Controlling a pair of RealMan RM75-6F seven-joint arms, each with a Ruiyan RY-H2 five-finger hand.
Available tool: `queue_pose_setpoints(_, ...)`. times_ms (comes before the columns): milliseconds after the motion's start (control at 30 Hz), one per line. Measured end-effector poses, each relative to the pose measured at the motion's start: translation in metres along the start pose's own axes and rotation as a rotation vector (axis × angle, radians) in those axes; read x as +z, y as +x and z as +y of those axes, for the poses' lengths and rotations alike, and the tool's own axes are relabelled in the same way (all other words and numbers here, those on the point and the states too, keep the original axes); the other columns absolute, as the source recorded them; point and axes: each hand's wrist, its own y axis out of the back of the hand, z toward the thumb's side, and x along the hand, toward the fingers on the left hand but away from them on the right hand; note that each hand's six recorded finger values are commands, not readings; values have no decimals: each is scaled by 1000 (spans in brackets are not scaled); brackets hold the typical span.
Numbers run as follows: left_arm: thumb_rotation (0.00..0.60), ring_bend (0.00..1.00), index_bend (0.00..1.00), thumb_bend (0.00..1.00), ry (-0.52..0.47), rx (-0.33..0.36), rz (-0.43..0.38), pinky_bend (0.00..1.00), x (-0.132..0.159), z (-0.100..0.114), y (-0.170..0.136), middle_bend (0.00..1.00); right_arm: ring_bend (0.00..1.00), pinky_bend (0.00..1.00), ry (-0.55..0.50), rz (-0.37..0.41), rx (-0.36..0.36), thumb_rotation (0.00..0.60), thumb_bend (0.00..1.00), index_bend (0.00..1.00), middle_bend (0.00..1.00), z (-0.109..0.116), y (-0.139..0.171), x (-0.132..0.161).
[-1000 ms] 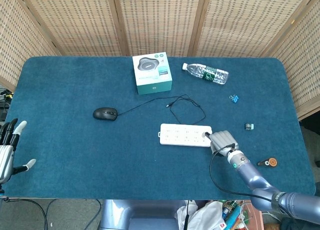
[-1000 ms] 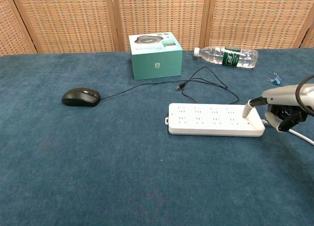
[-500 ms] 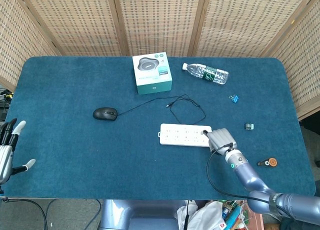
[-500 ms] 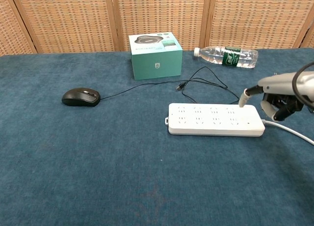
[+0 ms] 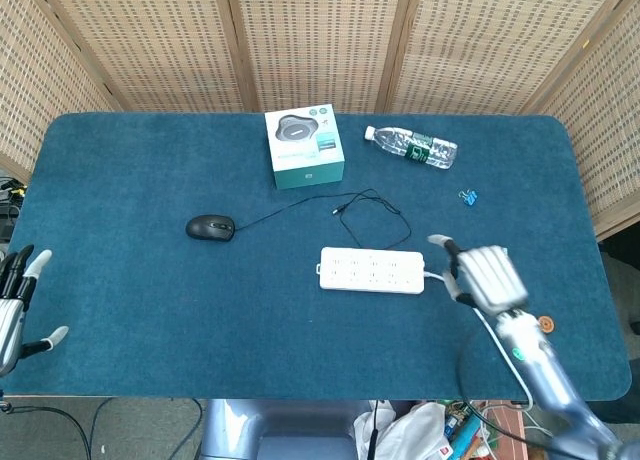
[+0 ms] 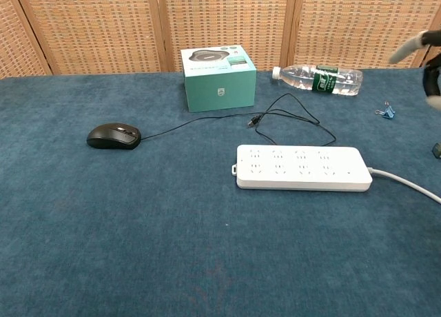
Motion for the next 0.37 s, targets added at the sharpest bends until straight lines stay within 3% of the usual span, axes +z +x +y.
queue_pose_setpoints(100,600,0,0,0,18,-1,-4,0,1,-4,-5,0,0,12,18,-67,-34,600,0,0,0,-3,37,-31)
queue_pose_setpoints(367,600,0,0,0,24,-6,-15,0,3,-8,-10,0,0,0,65,-173,-73,600,0,0,0,-19,95,-71)
